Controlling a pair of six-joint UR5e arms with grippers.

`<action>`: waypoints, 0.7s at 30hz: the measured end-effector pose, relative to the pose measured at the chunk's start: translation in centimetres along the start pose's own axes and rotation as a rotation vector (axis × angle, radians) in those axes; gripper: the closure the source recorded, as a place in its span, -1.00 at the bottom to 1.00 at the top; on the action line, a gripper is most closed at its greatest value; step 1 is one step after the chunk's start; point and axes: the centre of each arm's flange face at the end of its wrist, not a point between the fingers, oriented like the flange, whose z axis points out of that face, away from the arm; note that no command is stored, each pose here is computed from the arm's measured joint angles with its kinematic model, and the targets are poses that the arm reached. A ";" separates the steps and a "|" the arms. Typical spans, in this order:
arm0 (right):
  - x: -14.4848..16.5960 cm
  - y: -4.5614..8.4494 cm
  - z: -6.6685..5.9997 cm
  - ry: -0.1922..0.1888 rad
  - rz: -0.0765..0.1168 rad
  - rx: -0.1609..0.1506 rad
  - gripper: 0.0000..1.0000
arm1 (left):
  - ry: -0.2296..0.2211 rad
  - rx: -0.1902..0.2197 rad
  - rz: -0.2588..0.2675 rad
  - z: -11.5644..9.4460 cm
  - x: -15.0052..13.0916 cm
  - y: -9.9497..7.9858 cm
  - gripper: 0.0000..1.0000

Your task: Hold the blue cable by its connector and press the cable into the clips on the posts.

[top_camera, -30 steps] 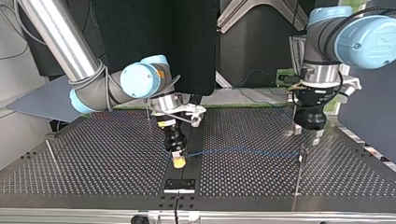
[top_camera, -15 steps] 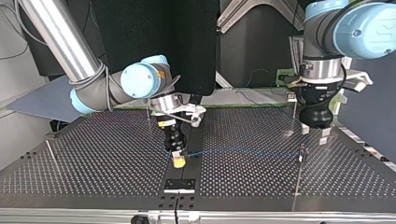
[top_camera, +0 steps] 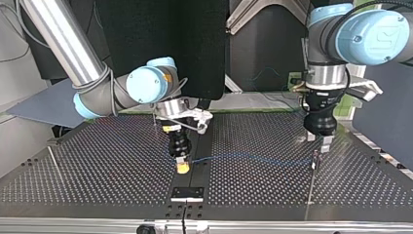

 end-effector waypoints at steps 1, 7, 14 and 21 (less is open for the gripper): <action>0.0 0.1 0.0 -0.001 0.000 -0.004 1.00 | 0.000 -0.004 0.008 0.0 0.0 0.0 -1.00; -0.1 0.2 0.0 -0.004 -0.002 -0.014 1.00 | 0.001 -0.024 0.058 -0.1 0.1 -0.1 -1.00; -0.6 0.2 0.1 -0.010 -0.008 -0.015 1.00 | 0.002 -0.031 0.073 -0.2 0.2 -0.1 -1.00; -1.9 0.2 0.3 -0.027 -0.012 -0.015 1.00 | 0.002 -0.031 0.074 -0.2 0.2 -0.1 -1.00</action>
